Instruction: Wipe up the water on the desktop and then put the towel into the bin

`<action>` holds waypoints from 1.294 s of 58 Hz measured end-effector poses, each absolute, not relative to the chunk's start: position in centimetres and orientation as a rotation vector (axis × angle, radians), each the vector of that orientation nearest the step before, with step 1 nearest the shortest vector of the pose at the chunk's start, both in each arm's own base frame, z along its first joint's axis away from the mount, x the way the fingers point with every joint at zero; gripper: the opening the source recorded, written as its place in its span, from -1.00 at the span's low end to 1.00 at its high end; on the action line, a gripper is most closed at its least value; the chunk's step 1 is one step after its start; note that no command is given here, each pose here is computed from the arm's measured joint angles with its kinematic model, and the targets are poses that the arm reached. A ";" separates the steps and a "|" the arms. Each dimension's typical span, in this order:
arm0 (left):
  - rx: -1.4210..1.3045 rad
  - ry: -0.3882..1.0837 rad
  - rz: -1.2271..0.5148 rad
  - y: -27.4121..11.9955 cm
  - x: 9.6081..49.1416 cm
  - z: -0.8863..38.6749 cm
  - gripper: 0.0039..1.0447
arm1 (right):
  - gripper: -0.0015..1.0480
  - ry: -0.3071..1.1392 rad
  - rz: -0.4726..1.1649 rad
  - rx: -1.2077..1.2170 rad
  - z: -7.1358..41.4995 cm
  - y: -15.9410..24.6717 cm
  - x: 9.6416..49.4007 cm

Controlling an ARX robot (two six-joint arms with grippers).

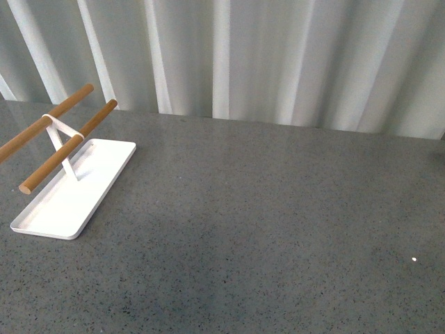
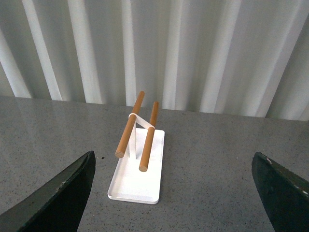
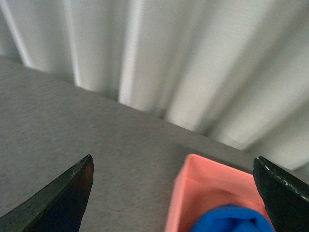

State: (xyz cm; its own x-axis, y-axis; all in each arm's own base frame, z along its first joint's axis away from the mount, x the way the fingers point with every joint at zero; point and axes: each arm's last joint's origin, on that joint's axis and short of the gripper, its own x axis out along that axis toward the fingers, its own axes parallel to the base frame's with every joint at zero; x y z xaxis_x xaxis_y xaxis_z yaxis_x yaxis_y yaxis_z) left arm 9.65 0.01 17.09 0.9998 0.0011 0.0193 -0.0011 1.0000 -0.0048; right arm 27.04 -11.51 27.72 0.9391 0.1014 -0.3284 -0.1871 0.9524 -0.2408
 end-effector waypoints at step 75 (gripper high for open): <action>-0.005 -0.020 0.001 0.0 9.6 17.1 0.88 | -0.93 0.005 0.009 -0.026 18.4 0.0 13.1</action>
State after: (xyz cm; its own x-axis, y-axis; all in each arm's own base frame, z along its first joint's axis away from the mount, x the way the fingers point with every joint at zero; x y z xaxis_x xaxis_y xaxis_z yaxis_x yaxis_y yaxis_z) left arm 9.65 0.01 17.09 0.9998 0.0015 0.0196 -0.0014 1.0000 -0.0048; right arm 13.08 0.00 18.37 0.9999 0.0092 -0.0048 -0.0093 0.9996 -0.0265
